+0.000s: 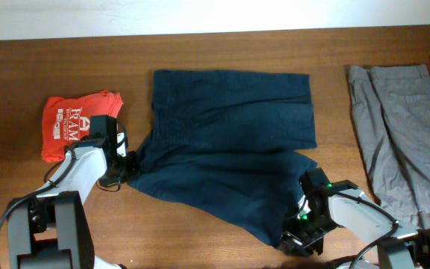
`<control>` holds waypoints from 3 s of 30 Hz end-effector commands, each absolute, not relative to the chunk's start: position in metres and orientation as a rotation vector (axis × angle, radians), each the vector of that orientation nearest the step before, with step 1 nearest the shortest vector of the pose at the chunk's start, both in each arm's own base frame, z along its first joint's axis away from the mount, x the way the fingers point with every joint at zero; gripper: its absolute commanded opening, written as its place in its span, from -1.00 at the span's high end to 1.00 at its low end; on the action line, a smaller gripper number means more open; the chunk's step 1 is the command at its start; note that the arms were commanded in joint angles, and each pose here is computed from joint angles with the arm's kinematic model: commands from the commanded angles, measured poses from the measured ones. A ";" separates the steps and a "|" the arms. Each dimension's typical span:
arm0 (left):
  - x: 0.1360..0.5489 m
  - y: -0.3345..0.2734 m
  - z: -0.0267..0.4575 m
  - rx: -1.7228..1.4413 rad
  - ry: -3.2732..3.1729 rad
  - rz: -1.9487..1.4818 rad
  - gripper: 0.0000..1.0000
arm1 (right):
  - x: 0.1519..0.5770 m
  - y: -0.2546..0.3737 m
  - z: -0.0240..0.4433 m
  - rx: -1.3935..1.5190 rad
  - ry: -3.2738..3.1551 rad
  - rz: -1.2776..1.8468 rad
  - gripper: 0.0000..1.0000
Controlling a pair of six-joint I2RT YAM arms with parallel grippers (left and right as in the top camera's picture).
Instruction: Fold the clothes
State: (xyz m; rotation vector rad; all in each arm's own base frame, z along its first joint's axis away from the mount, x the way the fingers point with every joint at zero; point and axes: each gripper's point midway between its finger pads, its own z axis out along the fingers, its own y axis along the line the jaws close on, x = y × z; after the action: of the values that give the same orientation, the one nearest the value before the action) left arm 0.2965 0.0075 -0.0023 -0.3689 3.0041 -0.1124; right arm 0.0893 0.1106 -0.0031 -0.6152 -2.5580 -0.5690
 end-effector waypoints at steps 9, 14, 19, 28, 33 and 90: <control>0.277 0.015 -0.013 -0.419 3.062 -0.075 0.99 | 0.138 0.072 0.013 -0.677 -2.776 -0.295 0.92; 0.265 0.029 -0.013 -0.498 3.095 -0.047 0.99 | 0.169 0.029 0.053 -0.804 -2.873 -0.070 0.92; 0.259 0.039 -0.013 -0.610 3.091 -0.056 0.99 | 0.172 0.002 0.072 -0.922 -2.850 0.028 0.92; 0.262 0.017 0.012 -0.552 3.043 -0.260 0.99 | 0.178 0.003 0.079 -0.841 -2.923 -0.068 0.92; 0.274 0.001 0.062 -0.444 2.874 -0.399 0.99 | 0.189 0.014 0.101 -0.782 -3.041 -0.214 0.92; 0.377 0.063 0.070 -0.477 2.826 -0.022 0.50 | 0.467 0.038 0.100 -0.376 -3.470 -0.725 -0.09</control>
State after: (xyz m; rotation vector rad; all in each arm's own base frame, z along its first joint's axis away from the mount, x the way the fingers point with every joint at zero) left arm 0.3767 0.0418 0.0713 -0.4465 2.8352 -0.1717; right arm 0.4622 0.0510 0.1006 -0.4002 -3.4286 -0.8022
